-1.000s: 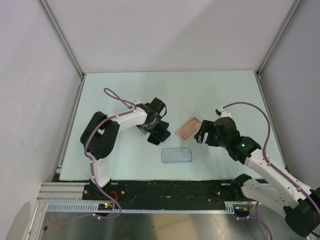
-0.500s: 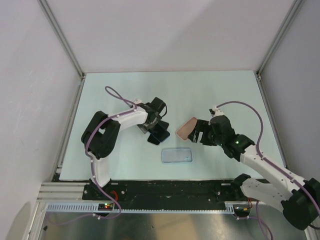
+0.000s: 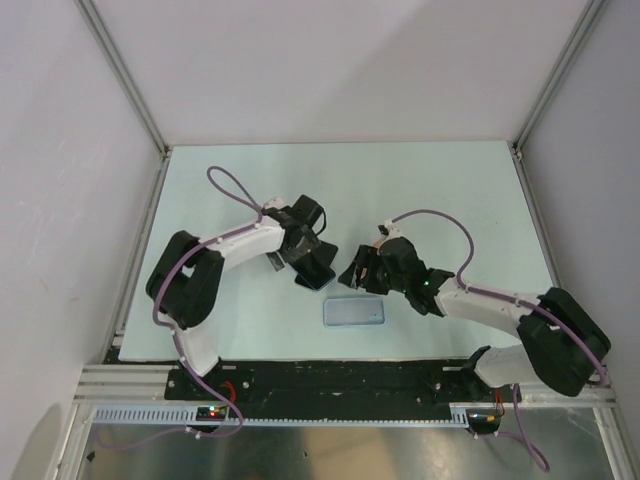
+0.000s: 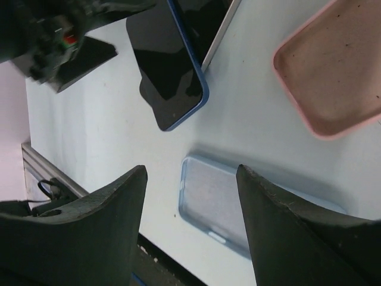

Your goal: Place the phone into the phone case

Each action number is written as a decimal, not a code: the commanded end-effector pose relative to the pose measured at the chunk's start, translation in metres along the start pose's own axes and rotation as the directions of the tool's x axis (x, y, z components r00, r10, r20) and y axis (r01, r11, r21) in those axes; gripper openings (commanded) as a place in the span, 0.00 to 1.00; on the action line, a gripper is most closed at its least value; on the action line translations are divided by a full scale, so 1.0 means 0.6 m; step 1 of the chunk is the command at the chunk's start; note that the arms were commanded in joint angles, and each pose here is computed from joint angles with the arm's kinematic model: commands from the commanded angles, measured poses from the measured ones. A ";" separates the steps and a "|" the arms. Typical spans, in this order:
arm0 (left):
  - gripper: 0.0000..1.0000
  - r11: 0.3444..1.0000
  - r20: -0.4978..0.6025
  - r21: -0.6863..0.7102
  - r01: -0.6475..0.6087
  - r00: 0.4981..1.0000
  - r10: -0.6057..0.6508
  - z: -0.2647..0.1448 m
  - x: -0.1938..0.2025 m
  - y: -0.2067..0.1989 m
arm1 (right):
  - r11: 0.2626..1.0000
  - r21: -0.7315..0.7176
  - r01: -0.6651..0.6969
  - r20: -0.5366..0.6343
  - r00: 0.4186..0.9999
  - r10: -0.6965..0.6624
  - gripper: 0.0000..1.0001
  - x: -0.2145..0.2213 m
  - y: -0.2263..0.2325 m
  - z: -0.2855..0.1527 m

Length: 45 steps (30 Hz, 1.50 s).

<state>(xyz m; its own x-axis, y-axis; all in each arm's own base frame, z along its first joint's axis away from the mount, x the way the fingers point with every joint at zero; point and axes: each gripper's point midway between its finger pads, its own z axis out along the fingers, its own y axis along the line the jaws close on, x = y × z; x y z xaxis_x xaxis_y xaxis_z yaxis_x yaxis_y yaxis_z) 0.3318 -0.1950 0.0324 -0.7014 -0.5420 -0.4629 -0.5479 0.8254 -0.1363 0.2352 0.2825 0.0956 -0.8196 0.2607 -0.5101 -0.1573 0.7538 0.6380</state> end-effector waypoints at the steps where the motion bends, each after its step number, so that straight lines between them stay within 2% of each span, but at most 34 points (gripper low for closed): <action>1: 0.87 0.993 0.033 0.072 -0.092 0.995 0.090 -0.053 -0.038 0.005 | 0.994 -0.092 -0.066 0.091 0.993 0.074 0.67 -0.029 0.033 0.030; 6: 0.86 0.982 0.021 0.104 -0.157 0.988 0.156 -0.049 -0.066 0.011 | 0.989 -0.113 -0.093 0.093 0.990 0.104 0.67 -0.025 0.035 0.057; 16: 0.54 0.959 -0.108 0.190 -0.209 0.967 0.232 0.004 -0.064 0.003 | 0.980 -0.113 -0.162 0.063 0.984 0.169 0.65 -0.004 0.021 0.101; 21: 0.44 0.961 -0.139 0.185 -0.207 0.962 0.234 0.024 -0.055 0.008 | 0.975 -0.124 -0.183 0.053 0.980 0.191 0.62 0.003 0.018 0.116; 45: 0.28 0.967 -0.211 0.197 -0.162 0.956 0.203 0.043 -0.009 0.037 | 0.941 -0.205 -0.267 -0.034 0.963 0.266 0.50 0.019 0.048 0.161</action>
<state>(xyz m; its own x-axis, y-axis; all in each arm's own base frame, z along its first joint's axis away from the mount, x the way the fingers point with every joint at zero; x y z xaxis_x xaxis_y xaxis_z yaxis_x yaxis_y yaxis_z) 0.3545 -0.1704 0.0210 -0.8590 -0.3862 -0.3362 -0.3212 0.9177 -0.2337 0.2667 0.3504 0.0368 -0.8555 0.4215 -0.3006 -0.0127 0.5635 0.8260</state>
